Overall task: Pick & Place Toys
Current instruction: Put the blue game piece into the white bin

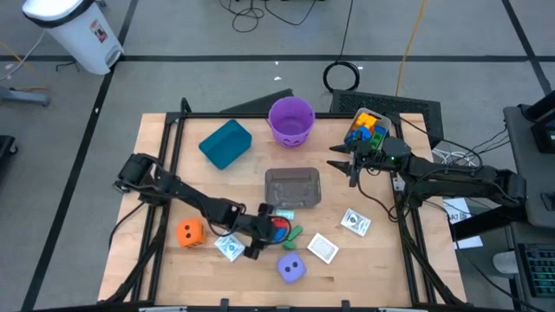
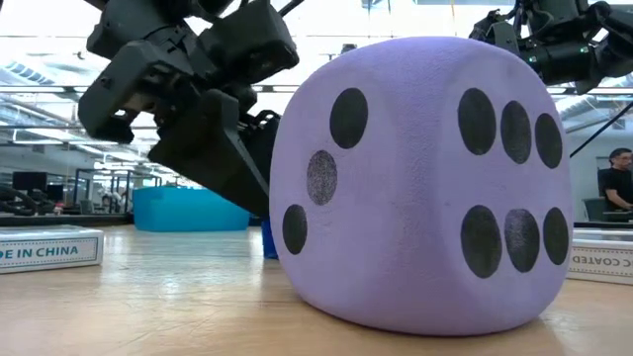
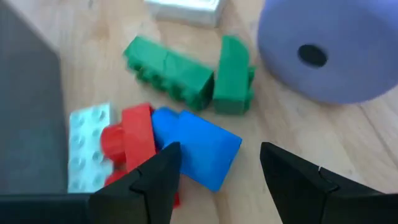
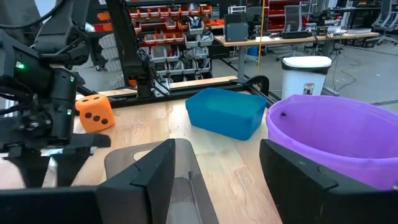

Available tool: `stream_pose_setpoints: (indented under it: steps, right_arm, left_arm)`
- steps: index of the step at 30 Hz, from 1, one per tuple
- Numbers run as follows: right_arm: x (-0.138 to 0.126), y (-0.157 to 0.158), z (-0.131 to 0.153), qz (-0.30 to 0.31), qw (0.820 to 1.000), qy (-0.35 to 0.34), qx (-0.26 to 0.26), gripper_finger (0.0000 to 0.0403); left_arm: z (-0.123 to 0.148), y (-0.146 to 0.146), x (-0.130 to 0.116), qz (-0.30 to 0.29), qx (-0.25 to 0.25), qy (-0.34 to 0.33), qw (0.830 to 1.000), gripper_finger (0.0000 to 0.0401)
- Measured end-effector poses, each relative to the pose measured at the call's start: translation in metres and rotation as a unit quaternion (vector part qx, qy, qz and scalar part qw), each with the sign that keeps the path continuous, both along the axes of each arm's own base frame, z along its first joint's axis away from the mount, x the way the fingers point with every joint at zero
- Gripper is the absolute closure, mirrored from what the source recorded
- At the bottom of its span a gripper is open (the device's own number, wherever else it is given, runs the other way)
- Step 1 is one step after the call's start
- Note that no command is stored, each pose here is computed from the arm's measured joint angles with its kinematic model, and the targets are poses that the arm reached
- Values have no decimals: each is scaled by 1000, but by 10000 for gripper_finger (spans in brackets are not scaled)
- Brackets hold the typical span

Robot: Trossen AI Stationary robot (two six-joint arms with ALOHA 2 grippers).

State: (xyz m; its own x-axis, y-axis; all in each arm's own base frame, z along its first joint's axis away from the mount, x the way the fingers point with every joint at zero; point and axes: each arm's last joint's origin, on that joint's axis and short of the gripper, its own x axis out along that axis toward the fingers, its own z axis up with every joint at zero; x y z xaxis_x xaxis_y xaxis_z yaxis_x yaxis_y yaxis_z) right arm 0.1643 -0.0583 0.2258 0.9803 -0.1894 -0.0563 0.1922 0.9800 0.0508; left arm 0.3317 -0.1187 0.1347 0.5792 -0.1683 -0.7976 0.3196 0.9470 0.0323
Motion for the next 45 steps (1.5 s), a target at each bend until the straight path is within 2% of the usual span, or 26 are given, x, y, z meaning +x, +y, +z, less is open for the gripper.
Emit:
stream_pose_setpoints:
  steps: [3,6,11,15,20,25,28,33,38,45]
  right_arm:
    - [0,0,0,0,1000,0,0,195]
    - [0,0,0,0,1000,0,0,195]
    - [0,0,0,0,1000,0,0,195]
    - [0,0,0,0,1000,0,1,195]
    - [0,0,0,0,1000,0,1,195]
    - [0,0,0,0,1000,0,2,195]
    - [0,0,0,0,1000,0,2,195]
    - [0,0,-1,0,1000,1,1,195]
    - [0,0,0,0,1000,1,1,195]
    - [0,0,0,0,1000,0,1,195]
  left_arm:
    - [-7,-2,-14,24,0,71,997,174]
    - [-2,-3,-26,53,-8,121,991,174]
    - [8,-4,-41,91,-16,161,983,174]
    - [21,-8,-44,90,-28,137,986,174]
    - [39,-12,-33,102,-87,55,989,174]
    - [48,-20,-19,56,-109,-34,992,174]
    - [42,-23,-17,20,-120,-26,992,174]
    - [20,-30,-13,-24,-162,24,986,174]
    - [8,-37,-5,-80,-198,13,977,174]
    - [5,-34,-4,-72,-188,16,979,174]
